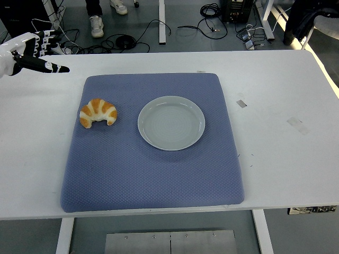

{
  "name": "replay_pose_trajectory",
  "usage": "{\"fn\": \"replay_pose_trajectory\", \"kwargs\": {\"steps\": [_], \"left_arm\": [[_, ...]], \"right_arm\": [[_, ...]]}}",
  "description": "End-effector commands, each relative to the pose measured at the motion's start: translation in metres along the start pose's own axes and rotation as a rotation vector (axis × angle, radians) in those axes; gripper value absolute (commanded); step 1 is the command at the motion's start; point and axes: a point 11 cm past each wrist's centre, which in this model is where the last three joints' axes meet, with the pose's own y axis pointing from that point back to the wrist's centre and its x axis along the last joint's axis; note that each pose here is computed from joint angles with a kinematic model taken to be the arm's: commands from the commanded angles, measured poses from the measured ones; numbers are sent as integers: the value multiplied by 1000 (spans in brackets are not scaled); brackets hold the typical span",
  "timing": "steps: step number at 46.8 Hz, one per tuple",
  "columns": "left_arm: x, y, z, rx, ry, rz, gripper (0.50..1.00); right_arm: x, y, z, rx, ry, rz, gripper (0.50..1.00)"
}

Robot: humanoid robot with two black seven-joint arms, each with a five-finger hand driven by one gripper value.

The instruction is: Place the bread on the plate

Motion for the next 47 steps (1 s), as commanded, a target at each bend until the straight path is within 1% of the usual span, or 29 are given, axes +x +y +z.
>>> {"fn": "replay_pose_trajectory", "kwargs": {"steps": [1, 13, 18, 21, 27, 31, 36, 47], "left_arm": [[3, 0, -3, 7, -1, 9, 986], [2, 0, -3, 6, -2, 9, 986], [-5, -7, 0, -10, 5, 2, 987], [-9, -9, 3, -44, -1, -3, 987], [-18, -11, 15, -177, 9, -22, 987], [-27, -13, 19, -230, 22, -43, 987], [-32, -12, 16, -239, 29, -55, 987], [-31, -13, 23, -254, 30, -57, 987]], "right_arm": [[0, 0, 0, 0, 0, 0, 1000], [0, 0, 0, -1, 0, 0, 1000], [0, 0, 0, -1, 0, 0, 1000], [0, 0, 0, -1, 0, 0, 1000], [0, 0, 0, -1, 0, 0, 1000], [0, 0, 0, -1, 0, 0, 1000], [0, 0, 0, -1, 0, 0, 1000], [0, 0, 0, -1, 0, 0, 1000]]}}
